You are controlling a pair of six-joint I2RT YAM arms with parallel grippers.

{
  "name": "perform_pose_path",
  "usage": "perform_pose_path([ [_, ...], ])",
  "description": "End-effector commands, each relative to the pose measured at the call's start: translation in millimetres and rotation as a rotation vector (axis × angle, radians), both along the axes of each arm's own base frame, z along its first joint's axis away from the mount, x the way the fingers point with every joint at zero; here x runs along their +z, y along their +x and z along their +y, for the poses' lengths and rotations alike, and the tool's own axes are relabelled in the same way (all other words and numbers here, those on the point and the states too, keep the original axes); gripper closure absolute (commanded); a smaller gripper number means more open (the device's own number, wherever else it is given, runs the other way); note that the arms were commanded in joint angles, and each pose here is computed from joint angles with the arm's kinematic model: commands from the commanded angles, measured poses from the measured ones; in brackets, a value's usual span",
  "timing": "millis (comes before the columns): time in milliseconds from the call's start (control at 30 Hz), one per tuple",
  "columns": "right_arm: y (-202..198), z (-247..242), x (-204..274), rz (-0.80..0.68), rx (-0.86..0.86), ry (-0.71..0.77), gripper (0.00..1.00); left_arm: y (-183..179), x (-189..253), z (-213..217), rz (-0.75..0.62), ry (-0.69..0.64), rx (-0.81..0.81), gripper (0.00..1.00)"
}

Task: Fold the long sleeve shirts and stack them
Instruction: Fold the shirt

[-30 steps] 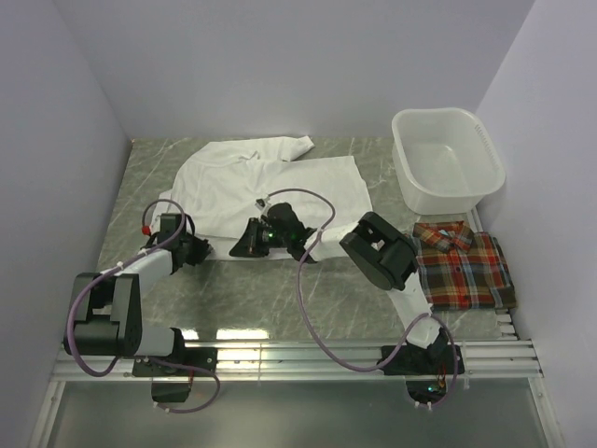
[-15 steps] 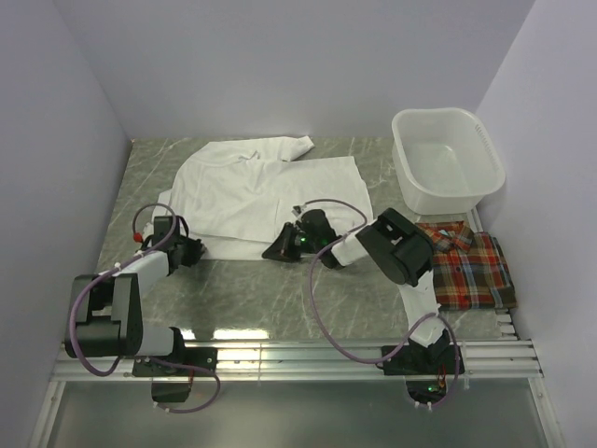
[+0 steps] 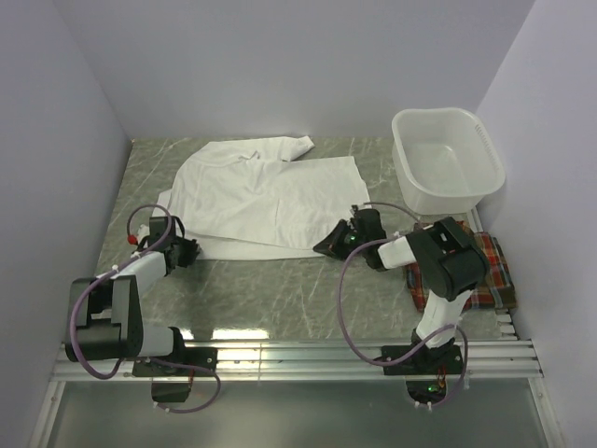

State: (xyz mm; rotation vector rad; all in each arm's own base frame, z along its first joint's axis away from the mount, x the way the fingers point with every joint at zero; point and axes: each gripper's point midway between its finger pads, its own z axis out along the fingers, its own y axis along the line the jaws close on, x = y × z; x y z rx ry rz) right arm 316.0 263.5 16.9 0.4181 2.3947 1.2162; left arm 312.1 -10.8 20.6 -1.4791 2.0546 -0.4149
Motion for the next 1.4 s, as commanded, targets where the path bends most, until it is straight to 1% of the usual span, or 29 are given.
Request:
perform_pose_path([
  [0,-0.4,-34.2,-6.1,0.009,-0.057,-0.105,0.91,-20.8,-13.0,12.8,0.077,0.046,0.039,0.79],
  [133,-4.2,-69.6,-8.8,0.04,-0.126,-0.17,0.92,-21.2,-14.5,14.4,0.085,0.047,0.044,0.79],
  [400,-6.8,-145.6,-13.3,0.096,-0.301,-0.25,0.93,-20.5,-11.6,17.3,0.077,0.046,0.057,0.79],
  [467,-5.4,-149.6,-8.4,0.084,-0.303,-0.233,0.94,-19.7,-9.8,18.2,0.073,0.049,0.058,0.79],
  [567,-1.6,-157.5,0.0,0.07,-0.325,-0.261,0.94,-20.1,-9.6,20.4,0.076,0.05,0.063,0.79],
  [667,-1.1,-169.0,5.9,0.075,-0.371,-0.316,0.94,-20.8,-8.9,21.4,0.08,0.053,0.065,0.78],
  [733,-4.2,-180.2,4.6,0.098,-0.407,-0.372,0.94,-20.1,-6.3,21.9,0.072,0.053,0.064,0.76],
  [767,0.2,-183.3,8.2,0.086,-0.419,-0.386,0.94,-18.7,-3.7,21.8,0.067,0.056,0.058,0.75],
  [800,-6.9,-187.3,3.9,0.122,-0.422,-0.412,0.94,-17.5,1.6,22.3,0.054,0.06,0.057,0.73],
  [833,-6.5,-191.7,3.5,0.124,-0.436,-0.436,0.94,-15.7,6.1,23.8,0.041,0.067,0.058,0.71],
  [1000,-2.3,-192.5,10.4,0.104,-0.426,-0.448,0.94,-5.4,36.8,33.8,-0.035,0.128,0.057,0.61],
  [1167,2.4,-189.5,17.6,0.076,-0.394,-0.45,0.93,-0.1,49.9,45.0,-0.056,0.193,0.061,0.6],
  [1267,2.8,-191.1,19.0,0.07,-0.389,-0.462,0.93,1.5,41.9,49.4,-0.037,0.192,0.073,0.61],
  [1300,2.3,-190.9,18.4,0.073,-0.388,-0.462,0.93,0.9,33.6,48.5,-0.011,0.179,0.069,0.64],
  [1367,1.8,-190.2,17.0,0.077,-0.384,-0.462,0.93,2.3,27.8,52.1,0.004,0.17,0.081,0.65],
])
